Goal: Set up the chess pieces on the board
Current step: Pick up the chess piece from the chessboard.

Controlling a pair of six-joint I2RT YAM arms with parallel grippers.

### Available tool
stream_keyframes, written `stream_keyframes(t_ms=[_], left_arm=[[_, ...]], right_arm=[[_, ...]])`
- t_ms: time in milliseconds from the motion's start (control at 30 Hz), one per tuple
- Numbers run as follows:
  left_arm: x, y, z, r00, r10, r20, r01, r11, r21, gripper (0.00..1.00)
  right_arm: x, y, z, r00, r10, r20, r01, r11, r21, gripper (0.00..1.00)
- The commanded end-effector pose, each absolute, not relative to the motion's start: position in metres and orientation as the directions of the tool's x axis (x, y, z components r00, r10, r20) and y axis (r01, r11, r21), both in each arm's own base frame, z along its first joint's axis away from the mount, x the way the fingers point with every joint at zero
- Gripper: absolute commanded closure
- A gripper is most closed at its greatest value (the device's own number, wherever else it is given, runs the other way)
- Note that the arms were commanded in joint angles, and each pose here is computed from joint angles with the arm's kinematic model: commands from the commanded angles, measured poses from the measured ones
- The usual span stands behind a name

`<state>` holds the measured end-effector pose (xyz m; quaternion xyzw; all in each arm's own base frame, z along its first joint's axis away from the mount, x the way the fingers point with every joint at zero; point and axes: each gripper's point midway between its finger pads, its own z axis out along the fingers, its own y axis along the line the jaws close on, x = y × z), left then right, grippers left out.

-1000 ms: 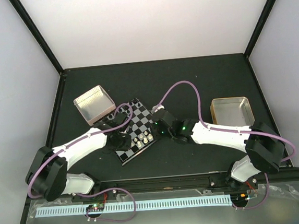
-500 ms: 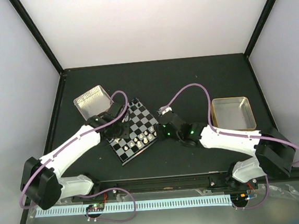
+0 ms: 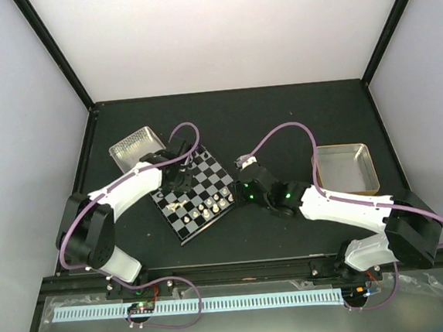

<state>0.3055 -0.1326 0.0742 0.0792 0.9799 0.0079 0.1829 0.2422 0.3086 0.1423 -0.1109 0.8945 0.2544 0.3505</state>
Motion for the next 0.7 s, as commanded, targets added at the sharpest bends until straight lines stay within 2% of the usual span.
stream_keyframes(t_ms=[0,333,533,667], left_arm=[[0.334,-0.133,0.084,-0.903,0.094,-0.420,0.101,0.995,0.004,0.57],[0.339,-0.135,0.056,-0.915,-0.114,-0.387,-0.076,0.991,-0.113,0.69],[0.342,-0.124,0.053,-0.902,-0.150,-0.405,-0.123,0.988,-0.092,0.78],[0.340,-0.121,0.047,-0.903,-0.162,-0.397,-0.135,0.986,-0.095,0.78]], right_arm=[[0.247,0.302,0.149,-0.709,-0.001,-0.705,-0.366,0.855,0.367,0.72],[0.248,0.303,0.146,-0.713,-0.008,-0.701,-0.367,0.856,0.363,0.72],[0.247,0.301,0.146,-0.714,-0.006,-0.700,-0.364,0.858,0.364,0.72],[0.247,0.301,0.146,-0.714,-0.005,-0.701,-0.363,0.858,0.364,0.72]])
